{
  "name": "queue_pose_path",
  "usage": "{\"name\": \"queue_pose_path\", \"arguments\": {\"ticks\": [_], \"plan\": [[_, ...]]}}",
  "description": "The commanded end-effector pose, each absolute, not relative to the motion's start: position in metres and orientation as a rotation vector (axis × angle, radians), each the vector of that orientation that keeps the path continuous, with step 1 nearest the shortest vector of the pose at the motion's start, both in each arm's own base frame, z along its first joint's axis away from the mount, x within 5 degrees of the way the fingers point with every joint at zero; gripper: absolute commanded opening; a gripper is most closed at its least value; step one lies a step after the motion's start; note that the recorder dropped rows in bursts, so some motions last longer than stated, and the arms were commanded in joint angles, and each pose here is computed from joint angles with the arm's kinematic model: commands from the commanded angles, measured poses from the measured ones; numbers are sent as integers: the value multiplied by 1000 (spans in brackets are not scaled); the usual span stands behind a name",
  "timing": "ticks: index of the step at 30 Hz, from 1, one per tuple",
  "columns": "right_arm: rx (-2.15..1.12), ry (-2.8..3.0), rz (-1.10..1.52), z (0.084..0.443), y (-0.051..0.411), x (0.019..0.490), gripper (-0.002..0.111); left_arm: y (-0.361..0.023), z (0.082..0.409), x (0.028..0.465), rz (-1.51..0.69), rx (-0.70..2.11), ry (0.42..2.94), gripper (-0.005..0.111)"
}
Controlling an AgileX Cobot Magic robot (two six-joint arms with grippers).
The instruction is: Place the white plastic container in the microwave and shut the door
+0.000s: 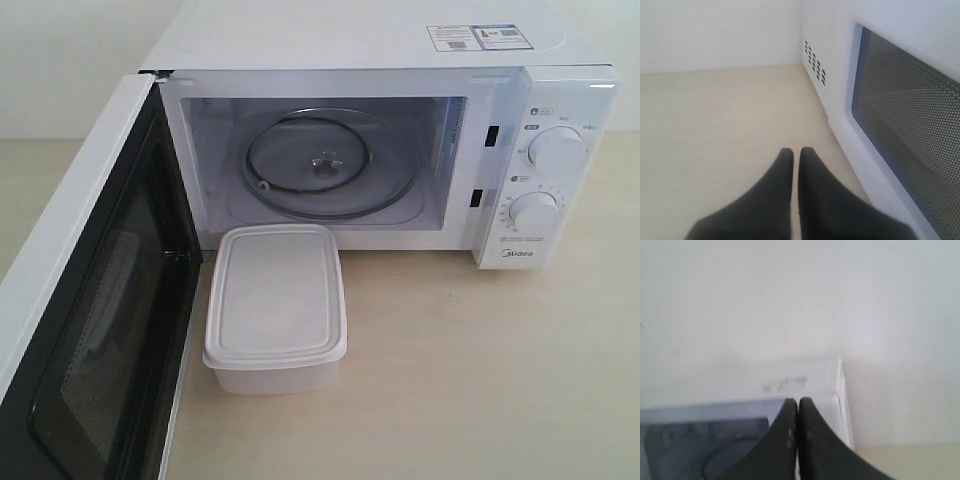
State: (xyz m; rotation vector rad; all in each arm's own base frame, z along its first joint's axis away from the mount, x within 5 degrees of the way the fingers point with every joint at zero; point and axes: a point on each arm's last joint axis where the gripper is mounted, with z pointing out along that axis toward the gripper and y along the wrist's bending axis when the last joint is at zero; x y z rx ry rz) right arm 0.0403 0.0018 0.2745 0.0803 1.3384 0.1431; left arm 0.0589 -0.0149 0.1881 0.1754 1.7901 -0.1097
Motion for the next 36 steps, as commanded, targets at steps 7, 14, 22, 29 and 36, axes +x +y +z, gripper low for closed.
{"name": "queue_pose_path", "arguments": {"ticks": [7, 14, 22, 29, 36], "plan": [[138, 986, 286, 371, 0, -12, 0, -15, 187, 59, -106, 176, 1796, 4], [106, 815, 219, 400, -2, -34, 0, -15, 187, 59, -106, 176, 1796, 4], [-18, 1144, 127, 465, 6, -3, 0, -15, 187, 59, -106, 176, 1796, 4], [-41, 1489, 344, 491, 21, 59, 0, -15, 187, 59, -106, 176, 1796, 4], [-196, 1972, 618, 446, 46, 134, 0, -15, 187, 59, -106, 176, 1796, 4]]}}
